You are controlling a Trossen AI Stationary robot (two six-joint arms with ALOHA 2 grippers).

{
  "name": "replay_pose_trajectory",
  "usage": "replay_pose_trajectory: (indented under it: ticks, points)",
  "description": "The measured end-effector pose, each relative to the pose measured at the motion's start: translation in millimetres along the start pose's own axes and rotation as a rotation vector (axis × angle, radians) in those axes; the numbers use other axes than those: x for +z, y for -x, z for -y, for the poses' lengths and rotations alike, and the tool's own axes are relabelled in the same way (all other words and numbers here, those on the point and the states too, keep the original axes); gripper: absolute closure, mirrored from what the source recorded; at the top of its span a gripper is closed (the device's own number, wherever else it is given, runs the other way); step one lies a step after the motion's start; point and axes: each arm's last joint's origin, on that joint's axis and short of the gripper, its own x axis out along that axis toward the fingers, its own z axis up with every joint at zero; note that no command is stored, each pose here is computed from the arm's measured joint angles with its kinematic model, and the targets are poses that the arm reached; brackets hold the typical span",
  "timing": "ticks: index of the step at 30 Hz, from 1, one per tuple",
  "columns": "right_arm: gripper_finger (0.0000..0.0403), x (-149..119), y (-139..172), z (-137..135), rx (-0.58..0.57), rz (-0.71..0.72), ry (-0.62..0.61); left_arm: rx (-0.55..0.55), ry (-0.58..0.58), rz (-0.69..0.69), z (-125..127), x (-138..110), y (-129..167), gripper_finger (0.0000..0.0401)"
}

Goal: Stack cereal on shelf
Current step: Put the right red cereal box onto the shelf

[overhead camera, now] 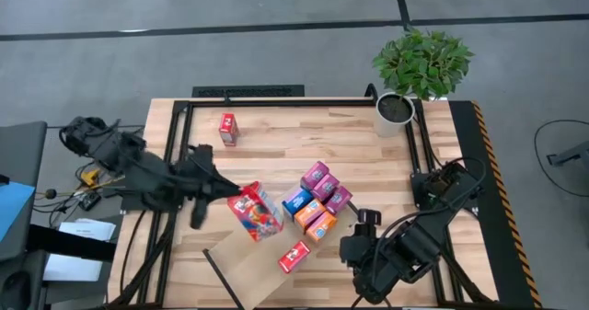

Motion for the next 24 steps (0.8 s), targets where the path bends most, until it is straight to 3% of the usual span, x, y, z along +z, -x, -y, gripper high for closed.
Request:
replay_pose_trajectory:
  ticks: [7, 12, 16, 24]
  points:
    - [0.0148, -2.6, 1.4, -2.8, 0.005, 0.001, 0.004, 0.151, -0.067, -0.187, 26.2, -11.6, -37.3, 0.0386]
    - [0.0148, -2.5, 1.4, -2.6, 0.004, 0.002, 0.002, 0.211, -0.111, -0.249, 43.1, -24.8, -61.3, 0.0386]
    - [0.0148, -2.5, 1.4, -2.6, 0.004, 0.002, 0.002, 0.274, -0.149, -0.251, 54.2, -35.5, -70.5, 0.0386]
    - [0.0148, -2.3, 1.3, -2.5, 0.003, 0.002, 0.001, 0.419, -0.115, -0.192, 60.2, -52.4, -79.2, 0.0386]
